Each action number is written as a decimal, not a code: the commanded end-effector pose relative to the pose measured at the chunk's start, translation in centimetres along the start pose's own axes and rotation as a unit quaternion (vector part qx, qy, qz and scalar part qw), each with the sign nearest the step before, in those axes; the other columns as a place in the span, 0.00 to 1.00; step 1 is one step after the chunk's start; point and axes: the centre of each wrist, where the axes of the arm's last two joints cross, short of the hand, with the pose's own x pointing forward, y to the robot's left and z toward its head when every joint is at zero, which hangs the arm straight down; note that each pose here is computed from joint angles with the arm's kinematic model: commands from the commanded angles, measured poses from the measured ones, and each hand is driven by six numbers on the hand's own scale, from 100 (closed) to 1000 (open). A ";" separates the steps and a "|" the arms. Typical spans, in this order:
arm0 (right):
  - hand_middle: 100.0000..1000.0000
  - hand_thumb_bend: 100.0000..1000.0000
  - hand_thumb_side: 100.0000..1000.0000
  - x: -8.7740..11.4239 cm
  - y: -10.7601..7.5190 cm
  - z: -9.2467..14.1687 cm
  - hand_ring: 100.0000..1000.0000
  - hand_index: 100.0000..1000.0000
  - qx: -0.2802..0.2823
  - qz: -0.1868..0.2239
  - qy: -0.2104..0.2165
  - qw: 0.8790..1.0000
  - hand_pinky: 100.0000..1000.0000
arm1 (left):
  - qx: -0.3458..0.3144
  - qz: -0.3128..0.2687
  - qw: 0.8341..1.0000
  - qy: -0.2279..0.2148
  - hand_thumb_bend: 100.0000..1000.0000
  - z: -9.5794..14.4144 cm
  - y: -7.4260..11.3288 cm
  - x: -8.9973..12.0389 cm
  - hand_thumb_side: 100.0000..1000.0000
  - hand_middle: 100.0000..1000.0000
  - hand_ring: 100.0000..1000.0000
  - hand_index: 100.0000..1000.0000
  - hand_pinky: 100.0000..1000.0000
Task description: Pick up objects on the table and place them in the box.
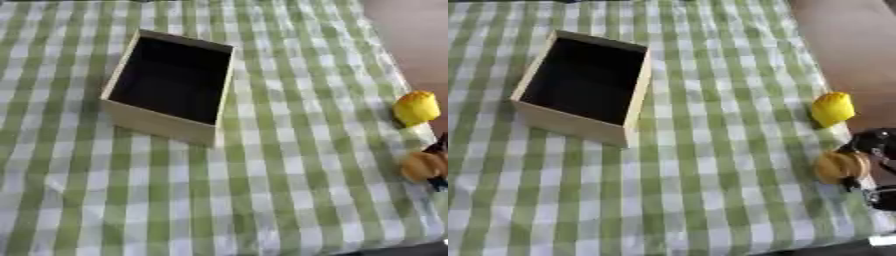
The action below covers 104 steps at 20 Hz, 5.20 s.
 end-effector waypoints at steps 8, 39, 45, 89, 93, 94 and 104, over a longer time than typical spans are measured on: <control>0.43 0.02 0.05 2.8 -7.2 -1.4 0.66 0.56 -0.144 0.044 -0.060 0.987 0.77 | -0.004 0.002 1.000 -0.016 0.16 -0.8 0.0 0.6 0.60 0.72 0.76 0.81 0.62; 0.44 0.00 0.00 15.8 -23.4 -19.5 0.64 0.58 -0.110 -0.024 -0.439 0.891 0.80 | -0.043 0.081 0.992 -0.085 0.21 -4.1 -2.5 2.3 0.53 0.72 0.76 0.81 0.63; 0.45 0.00 0.00 17.2 -20.6 -24.2 0.65 0.59 -0.092 -0.012 -0.417 0.904 0.79 | -0.035 0.104 0.988 -0.110 0.21 -5.1 -3.1 3.0 0.53 0.72 0.76 0.81 0.63; 0.72 0.00 0.00 16.5 -21.9 -23.9 0.84 0.82 -0.143 0.020 -0.376 0.915 0.84 | -0.051 0.111 0.989 -0.084 0.20 -4.5 -3.7 2.8 0.55 0.72 0.77 0.81 0.63; 0.71 0.00 0.00 17.2 -19.5 -25.8 0.83 0.82 -0.096 0.046 -0.374 0.921 0.83 | -0.049 0.113 0.989 -0.082 0.20 -4.5 -3.8 2.8 0.56 0.72 0.77 0.81 0.63; 0.72 0.00 0.02 17.2 -18.8 -26.2 0.83 0.82 -0.086 0.053 -0.371 0.923 0.83 | -0.050 0.113 0.989 -0.081 0.20 -4.5 -3.8 2.8 0.56 0.72 0.77 0.81 0.63; 0.86 0.07 0.24 17.1 -16.8 -27.9 0.94 0.95 -0.076 0.103 -0.350 0.928 0.88 | -0.057 0.116 0.989 -0.072 0.19 -4.4 -4.0 2.8 0.57 0.73 0.77 0.81 0.63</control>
